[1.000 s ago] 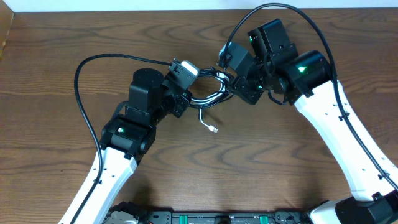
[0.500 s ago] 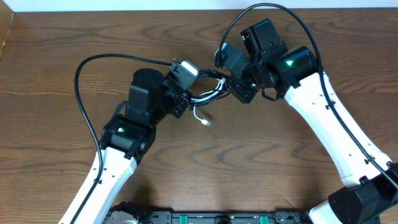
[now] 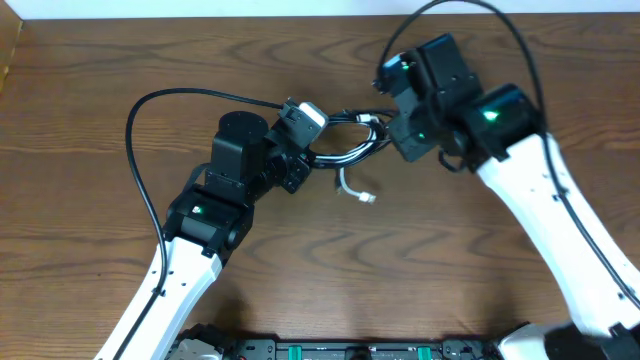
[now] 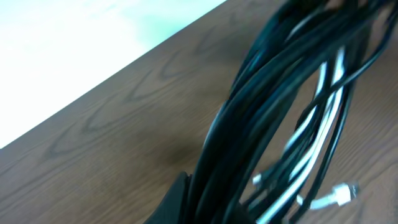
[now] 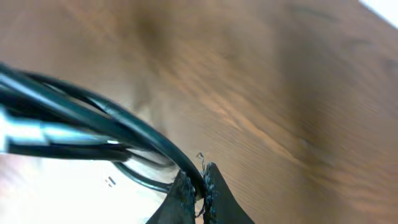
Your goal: Untangle cables
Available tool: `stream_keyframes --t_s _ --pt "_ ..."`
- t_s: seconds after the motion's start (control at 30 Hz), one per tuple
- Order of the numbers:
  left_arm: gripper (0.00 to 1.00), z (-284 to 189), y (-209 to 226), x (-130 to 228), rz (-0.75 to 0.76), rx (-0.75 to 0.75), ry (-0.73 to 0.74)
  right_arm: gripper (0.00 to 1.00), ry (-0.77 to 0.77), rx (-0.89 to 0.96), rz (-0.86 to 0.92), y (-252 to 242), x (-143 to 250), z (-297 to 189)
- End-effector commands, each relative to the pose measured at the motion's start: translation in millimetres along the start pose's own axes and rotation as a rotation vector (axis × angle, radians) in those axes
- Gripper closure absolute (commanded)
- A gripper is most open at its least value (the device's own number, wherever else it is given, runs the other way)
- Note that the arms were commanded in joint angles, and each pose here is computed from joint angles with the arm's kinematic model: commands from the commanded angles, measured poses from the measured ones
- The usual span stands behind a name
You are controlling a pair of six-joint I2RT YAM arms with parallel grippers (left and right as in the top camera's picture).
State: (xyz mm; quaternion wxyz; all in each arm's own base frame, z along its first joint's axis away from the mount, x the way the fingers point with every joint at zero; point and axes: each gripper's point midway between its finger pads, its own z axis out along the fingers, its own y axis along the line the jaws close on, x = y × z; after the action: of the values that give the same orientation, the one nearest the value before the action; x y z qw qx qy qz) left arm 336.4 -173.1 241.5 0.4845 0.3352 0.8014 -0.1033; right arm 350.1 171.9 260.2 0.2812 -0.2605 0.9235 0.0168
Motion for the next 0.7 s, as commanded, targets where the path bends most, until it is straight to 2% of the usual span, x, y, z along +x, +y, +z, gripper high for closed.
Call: stream_keyframes --t_s 0.0,0.13,0.3,0.43,0.47,0.57,0.63,0.67 --pt "0.93 -4.5 21.9 5.9 -0.01 -0.109 0.033 0.99 -0.083 0.281 0.174 -68.5 6.2 -49.4" --pt "0.93 -4.1 32.0 12.5 -0.011 -0.168 0.065 0.99 -0.172 0.331 0.269 -91.7 12.7 -89.3" --pt "0.93 -0.6 32.7 16.2 -0.013 -0.17 0.08 0.99 -0.249 0.372 0.33 -108.8 23.2 -126.5" --pt "0.93 1.9 26.5 13.0 -0.013 -0.132 0.063 0.98 -0.276 0.294 0.312 -97.3 24.6 -135.1" --pt "0.93 2.7 21.6 8.9 -0.012 -0.101 0.043 0.9 -0.279 0.239 0.284 -87.7 21.9 -132.9" --pt "0.93 3.6 8.2 -7.4 -0.004 -0.018 -0.031 0.46 -0.276 0.066 0.179 -55.6 12.1 -121.4" --pt "0.93 2.9 1.3 -18.8 -0.018 0.025 -0.081 0.25 -0.259 -0.012 0.128 -39.9 7.6 -110.6" --pt "0.93 2.2 -2.0 -24.5 -0.031 0.047 -0.106 0.18 -0.246 -0.042 0.102 -33.3 6.3 -104.7"
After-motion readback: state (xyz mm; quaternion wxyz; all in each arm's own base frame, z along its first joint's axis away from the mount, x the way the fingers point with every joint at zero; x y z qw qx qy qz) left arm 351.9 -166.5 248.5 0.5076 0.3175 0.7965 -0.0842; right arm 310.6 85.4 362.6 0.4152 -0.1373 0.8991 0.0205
